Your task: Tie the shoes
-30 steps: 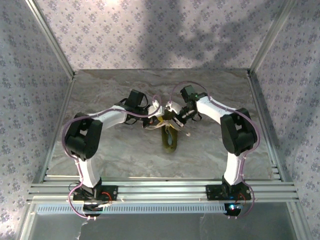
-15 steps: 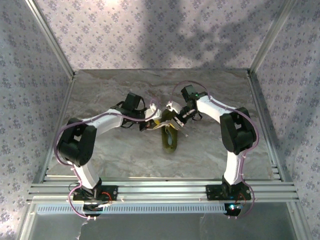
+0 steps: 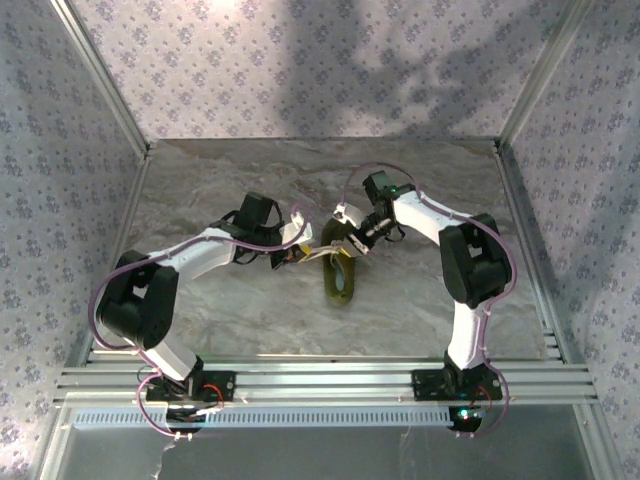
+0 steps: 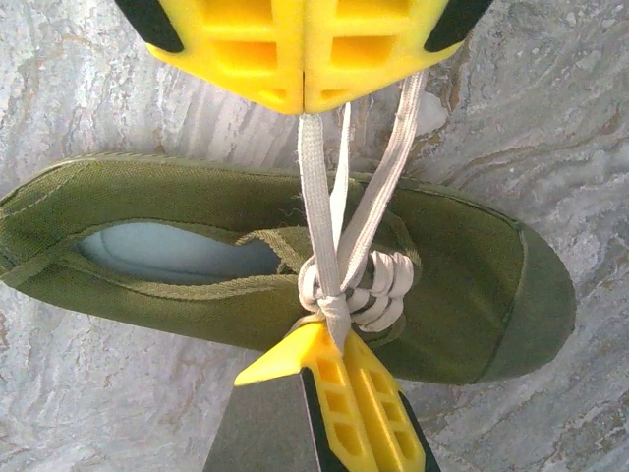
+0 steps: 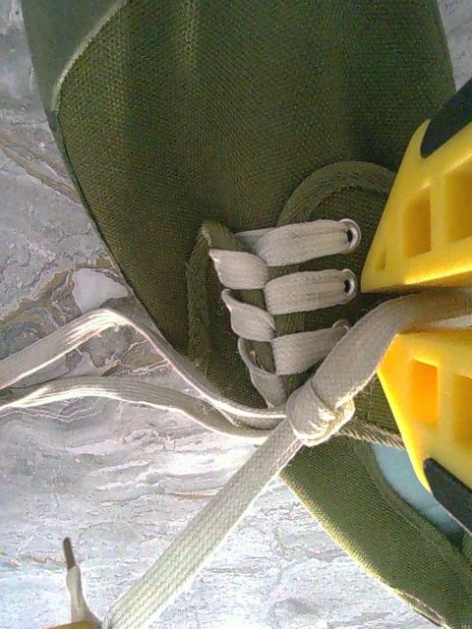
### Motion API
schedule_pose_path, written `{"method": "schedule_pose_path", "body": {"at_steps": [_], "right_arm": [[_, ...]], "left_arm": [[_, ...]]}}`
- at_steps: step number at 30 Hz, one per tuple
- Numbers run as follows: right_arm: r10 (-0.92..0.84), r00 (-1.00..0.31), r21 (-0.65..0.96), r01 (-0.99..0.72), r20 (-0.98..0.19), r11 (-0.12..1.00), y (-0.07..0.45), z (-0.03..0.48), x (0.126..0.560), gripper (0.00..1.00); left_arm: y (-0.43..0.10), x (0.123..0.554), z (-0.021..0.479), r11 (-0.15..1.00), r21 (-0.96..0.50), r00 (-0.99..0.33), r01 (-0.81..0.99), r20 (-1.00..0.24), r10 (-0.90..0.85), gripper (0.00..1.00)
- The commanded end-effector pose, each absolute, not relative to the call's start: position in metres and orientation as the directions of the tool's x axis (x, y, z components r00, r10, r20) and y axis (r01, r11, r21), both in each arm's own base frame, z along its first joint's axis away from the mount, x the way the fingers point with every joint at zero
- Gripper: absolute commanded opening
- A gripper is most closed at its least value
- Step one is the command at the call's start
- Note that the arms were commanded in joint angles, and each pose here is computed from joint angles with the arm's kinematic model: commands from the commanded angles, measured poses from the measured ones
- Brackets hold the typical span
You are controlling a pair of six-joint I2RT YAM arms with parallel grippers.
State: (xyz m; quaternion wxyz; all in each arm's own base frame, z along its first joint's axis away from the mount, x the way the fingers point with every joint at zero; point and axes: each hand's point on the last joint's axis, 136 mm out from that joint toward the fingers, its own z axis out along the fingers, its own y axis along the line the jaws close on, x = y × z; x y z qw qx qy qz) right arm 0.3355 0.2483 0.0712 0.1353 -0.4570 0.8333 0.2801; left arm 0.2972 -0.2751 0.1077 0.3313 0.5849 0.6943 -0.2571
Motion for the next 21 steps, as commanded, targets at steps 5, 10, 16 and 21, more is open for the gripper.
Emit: {"method": "schedule_pose_path", "body": {"at_steps": [5,10,16,21], "right_arm": [[-0.633,-0.518,0.352,-0.856,-0.576,0.38,0.255,0.109,0.329,0.27],[-0.621,-0.492,0.347,-0.871,-0.61,0.349,0.261,0.13,0.328,0.28],[-0.635,-0.469,0.353,-0.883,-0.614,0.31,0.274,0.126,0.334,0.32],[-0.662,-0.457,0.366,-0.886,-0.594,0.284,0.286,0.115,0.338,0.36]], "left_arm": [[-0.283,0.302,0.118,0.186,0.009,-0.105,0.983,-0.796,0.596,0.0],[-0.287,0.305,0.12,0.173,-0.008,-0.109,0.985,-0.803,0.586,0.0],[-0.286,0.305,0.121,0.172,-0.013,-0.111,0.985,-0.81,0.576,0.0],[-0.286,0.305,0.121,0.172,-0.017,-0.114,0.985,-0.811,0.573,0.0]]}}
